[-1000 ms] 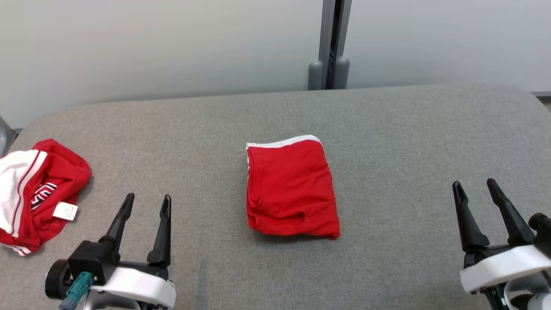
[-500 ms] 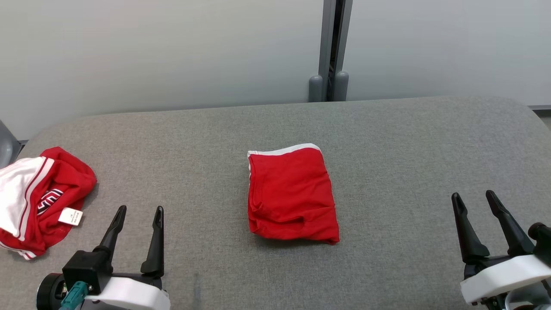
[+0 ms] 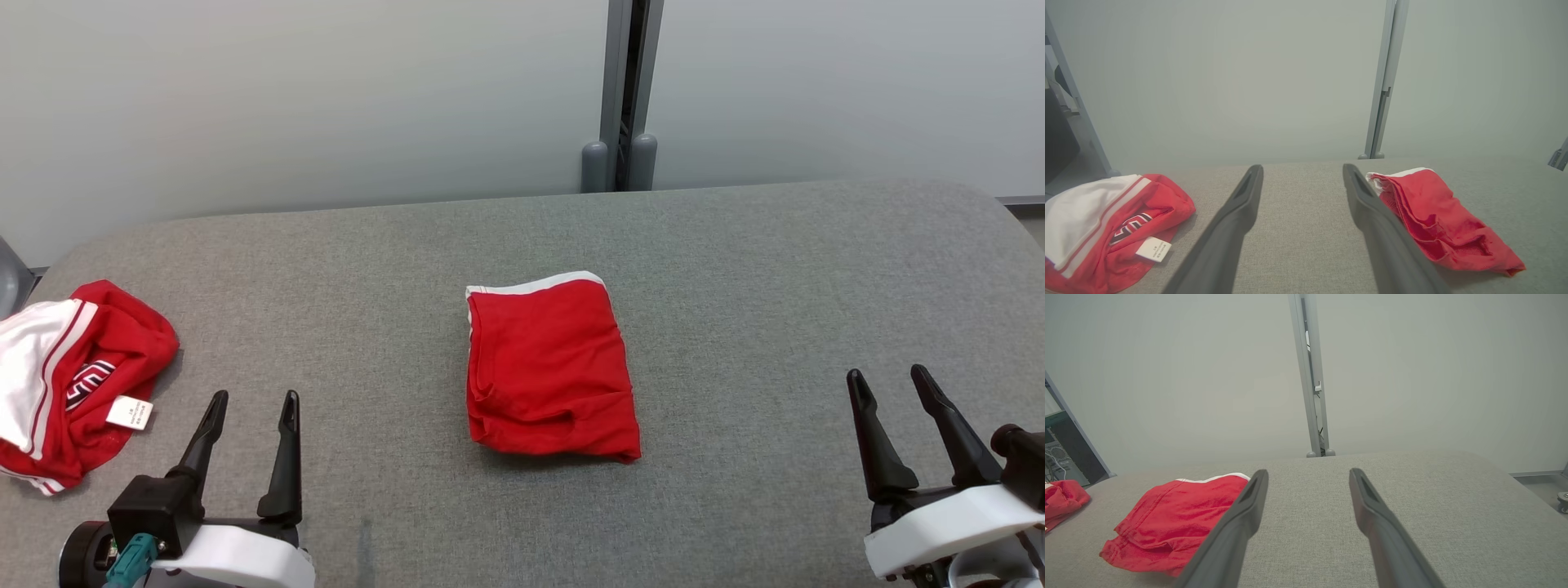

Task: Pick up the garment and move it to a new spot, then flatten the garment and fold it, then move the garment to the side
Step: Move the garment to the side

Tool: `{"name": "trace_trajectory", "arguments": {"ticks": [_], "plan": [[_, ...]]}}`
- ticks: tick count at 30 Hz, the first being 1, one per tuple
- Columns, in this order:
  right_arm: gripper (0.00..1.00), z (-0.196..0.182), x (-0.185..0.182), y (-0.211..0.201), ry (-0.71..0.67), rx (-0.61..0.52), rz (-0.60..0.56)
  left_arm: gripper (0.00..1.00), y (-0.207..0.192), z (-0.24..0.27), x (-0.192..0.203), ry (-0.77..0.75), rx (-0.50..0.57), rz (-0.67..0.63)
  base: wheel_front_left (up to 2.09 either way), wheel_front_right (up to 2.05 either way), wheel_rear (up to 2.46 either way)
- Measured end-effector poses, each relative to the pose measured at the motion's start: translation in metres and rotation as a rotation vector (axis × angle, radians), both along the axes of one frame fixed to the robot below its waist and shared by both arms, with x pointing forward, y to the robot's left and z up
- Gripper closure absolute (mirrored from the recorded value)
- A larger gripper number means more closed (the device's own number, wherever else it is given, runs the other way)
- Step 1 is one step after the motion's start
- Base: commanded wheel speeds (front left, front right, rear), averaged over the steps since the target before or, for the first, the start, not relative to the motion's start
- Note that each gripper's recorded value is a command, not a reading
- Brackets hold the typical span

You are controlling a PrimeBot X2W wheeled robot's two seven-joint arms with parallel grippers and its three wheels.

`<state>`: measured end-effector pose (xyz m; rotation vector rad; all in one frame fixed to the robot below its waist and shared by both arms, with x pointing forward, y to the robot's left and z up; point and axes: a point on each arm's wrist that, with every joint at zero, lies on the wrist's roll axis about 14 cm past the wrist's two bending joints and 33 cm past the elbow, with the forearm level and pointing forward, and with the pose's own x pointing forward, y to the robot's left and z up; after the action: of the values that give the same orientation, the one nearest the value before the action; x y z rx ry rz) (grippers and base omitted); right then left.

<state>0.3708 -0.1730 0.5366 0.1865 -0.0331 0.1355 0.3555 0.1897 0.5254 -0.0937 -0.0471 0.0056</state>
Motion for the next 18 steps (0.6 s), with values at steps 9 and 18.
{"name": "trace_trajectory", "arguments": {"ticks": [9,18], "plan": [[0.0,-0.002,0.001,0.001,0.005,0.004,0.003,0.0,0.001,0.001,0.0,0.001,0.001,0.007,0.0,0.0,0.0],[0.0,-0.005,0.017,0.007,0.018,-0.009,0.032,0.0,0.009,0.008,0.006,-0.024,0.004,0.032,0.0,0.0,0.0]]}}
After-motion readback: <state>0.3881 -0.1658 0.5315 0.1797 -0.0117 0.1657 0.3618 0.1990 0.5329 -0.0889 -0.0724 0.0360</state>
